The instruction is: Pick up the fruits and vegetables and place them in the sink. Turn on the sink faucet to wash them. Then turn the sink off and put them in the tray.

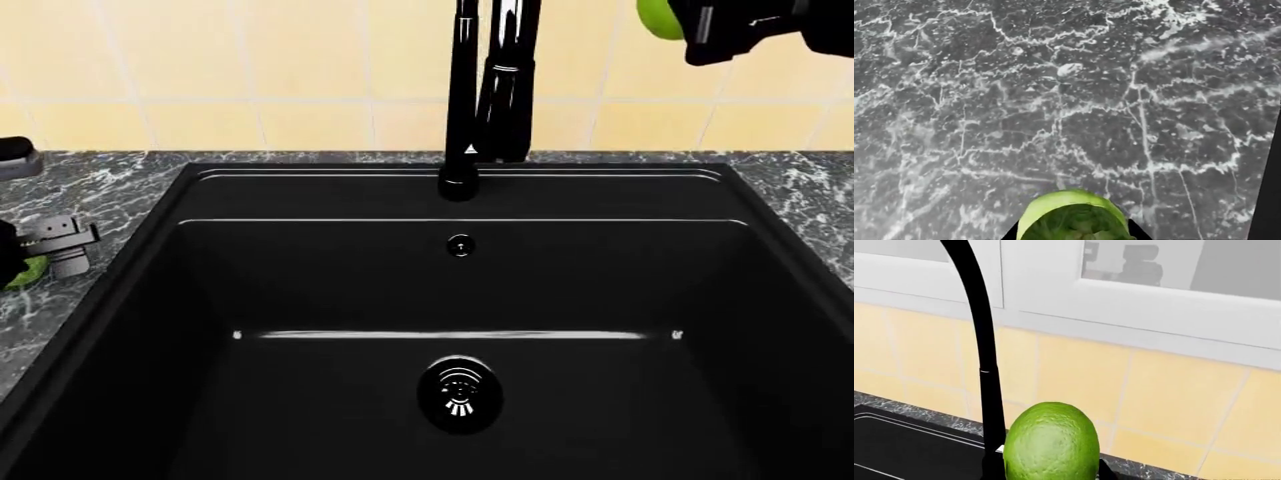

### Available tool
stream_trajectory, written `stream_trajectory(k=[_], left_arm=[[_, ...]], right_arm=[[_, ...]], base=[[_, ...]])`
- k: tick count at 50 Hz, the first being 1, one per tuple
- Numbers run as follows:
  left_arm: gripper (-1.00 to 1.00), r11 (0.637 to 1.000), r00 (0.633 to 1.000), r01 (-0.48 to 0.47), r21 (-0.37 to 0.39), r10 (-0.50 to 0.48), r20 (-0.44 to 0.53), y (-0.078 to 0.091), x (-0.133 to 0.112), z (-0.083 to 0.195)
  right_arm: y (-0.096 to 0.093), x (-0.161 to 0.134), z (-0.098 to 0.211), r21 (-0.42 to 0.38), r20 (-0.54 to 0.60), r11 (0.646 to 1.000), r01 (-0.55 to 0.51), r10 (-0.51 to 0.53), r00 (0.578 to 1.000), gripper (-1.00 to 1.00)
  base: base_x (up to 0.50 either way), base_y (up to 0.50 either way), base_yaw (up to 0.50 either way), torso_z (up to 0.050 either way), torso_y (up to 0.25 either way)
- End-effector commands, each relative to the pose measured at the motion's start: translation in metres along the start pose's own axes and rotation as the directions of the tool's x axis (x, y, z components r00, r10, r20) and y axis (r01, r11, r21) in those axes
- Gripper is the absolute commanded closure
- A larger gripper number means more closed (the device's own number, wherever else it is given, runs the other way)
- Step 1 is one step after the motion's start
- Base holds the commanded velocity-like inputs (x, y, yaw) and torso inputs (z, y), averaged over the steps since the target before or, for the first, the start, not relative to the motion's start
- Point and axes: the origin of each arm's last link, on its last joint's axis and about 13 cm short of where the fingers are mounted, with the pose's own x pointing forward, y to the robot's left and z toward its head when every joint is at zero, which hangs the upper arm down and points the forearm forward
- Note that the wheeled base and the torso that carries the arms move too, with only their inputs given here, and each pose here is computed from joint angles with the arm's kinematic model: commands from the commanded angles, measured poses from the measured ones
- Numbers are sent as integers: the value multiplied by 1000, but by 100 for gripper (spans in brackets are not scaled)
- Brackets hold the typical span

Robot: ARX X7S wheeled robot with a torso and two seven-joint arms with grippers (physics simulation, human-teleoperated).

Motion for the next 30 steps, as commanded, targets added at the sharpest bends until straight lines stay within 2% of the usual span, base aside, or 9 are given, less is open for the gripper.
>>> stream_trajectory(k=[1, 6, 11, 17, 23, 26, 28, 30], left_arm=[[100, 1000, 998, 18, 15, -17, -60, -2, 4, -10], [100, 999, 999, 41, 7, -41, -1, -2, -7, 1], [100, 995, 990, 92, -23, -89, 112, 1, -34, 23], [100, 980, 952, 199, -15, -190, 238, -2, -74, 48], [100, 956, 905, 291, 44, -290, 311, -6, -109, 60], [100, 925, 867, 367, 103, -380, 322, -9, -128, 64], [100, 890, 833, 429, 152, -455, 313, -13, -141, 66], [100, 839, 788, 495, 226, -543, 290, -20, -155, 68]], right_arm=[[-2, -1, -1, 5, 1, 1000, 0, 0, 1000, 100], [-1, 2, -1, 9, 4, 1000, 4, -4, 1000, 100], [0, 2, -2, 15, 7, 1000, 10, -10, 1000, 100], [-1, -4, -2, 21, 9, 1000, 19, -20, 1000, 100], [-1, -6, -5, 26, 3, 999, 24, -24, 1000, 100], [-1, -7, -9, 26, -16, 999, 23, -23, 1000, 100], [-2, -8, -13, 22, -43, 1000, 13, -12, 999, 100], [-2, -11, -17, 22, -78, 1000, -8, 10, 997, 100]], base=[[0, 0, 0, 0, 0], [0, 0, 0, 0, 0], [0, 0, 0, 0, 0], [0, 0, 0, 0, 0], [0, 0, 0, 0, 0], [0, 0, 0, 0, 0], [0, 0, 0, 0, 0], [0, 0, 0, 0, 0]])
